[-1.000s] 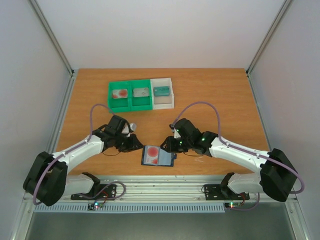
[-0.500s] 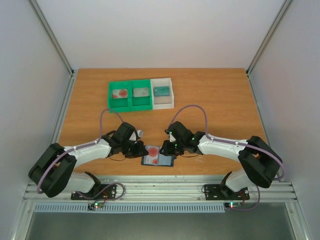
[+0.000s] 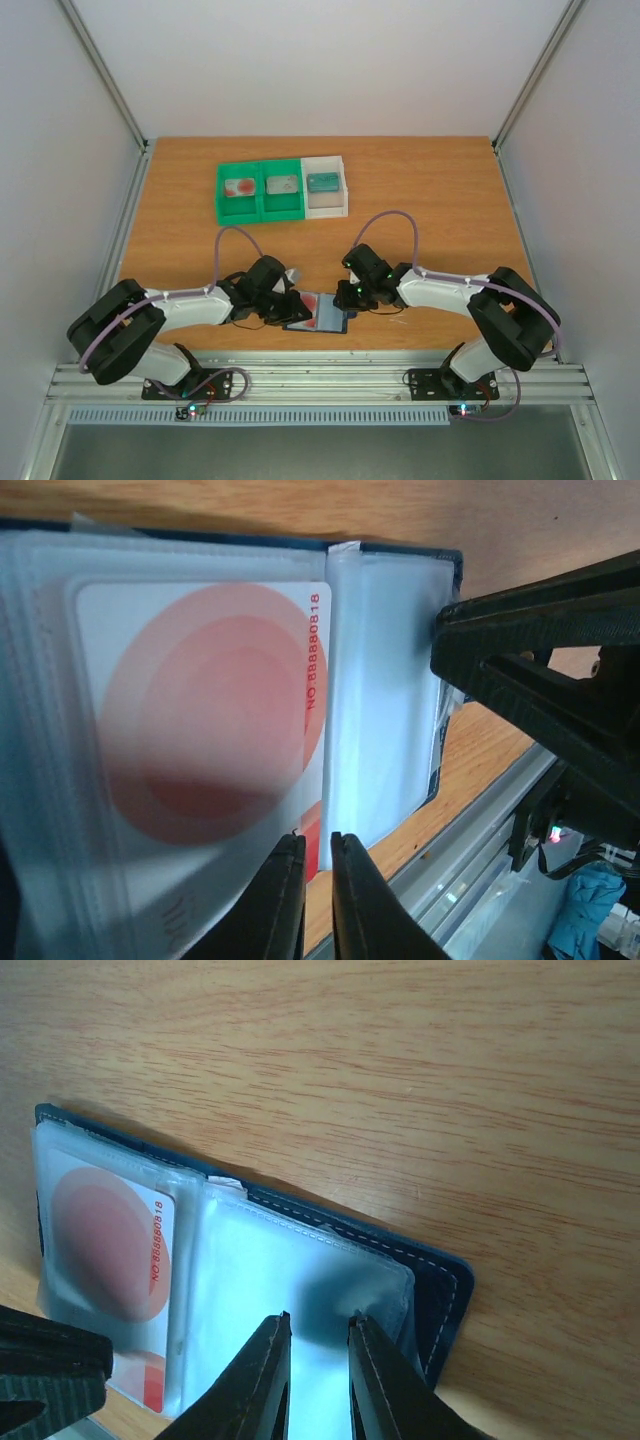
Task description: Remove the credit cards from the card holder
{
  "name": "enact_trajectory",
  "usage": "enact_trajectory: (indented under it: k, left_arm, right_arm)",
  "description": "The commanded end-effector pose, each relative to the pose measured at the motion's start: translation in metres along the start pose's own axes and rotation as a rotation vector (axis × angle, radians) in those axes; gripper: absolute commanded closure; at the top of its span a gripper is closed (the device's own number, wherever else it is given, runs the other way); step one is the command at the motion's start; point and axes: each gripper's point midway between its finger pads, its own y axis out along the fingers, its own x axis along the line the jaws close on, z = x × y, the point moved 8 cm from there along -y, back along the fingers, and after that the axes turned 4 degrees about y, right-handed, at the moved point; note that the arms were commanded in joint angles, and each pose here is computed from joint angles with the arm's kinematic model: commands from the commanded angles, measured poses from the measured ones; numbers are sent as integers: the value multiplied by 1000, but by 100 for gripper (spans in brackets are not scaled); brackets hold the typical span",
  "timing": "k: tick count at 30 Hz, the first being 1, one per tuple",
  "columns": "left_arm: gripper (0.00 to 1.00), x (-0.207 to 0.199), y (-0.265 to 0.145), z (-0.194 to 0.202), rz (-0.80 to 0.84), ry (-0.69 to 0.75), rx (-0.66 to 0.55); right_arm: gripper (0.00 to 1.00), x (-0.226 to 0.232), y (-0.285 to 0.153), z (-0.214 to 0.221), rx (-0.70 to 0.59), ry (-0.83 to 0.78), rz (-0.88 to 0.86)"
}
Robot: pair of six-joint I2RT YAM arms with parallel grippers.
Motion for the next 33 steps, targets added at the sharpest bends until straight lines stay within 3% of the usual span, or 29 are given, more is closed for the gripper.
enact_trajectory:
  k: [1,7,17,27,33]
  left_arm:
    - [86,-8,-6,-7,16,-9,-76]
    - [74,6,-13,-4,-129,-7,-102]
    - [64,9,-23,-2,-205,21,-109]
    - [56,7,-40,2,-237,53,-152]
    - [56,12,-33,3,-244,58,-120]
  right_arm:
    - [82,-5,-7,-2,-37,-21,46]
    - [82,7,-17,-1,-28,-17,-31]
    - [82,36,-15,-1,15,-31,-157]
    - [82,49,-1,1,47,-32,-190]
    - [82,49,6,1,67,-26,-197]
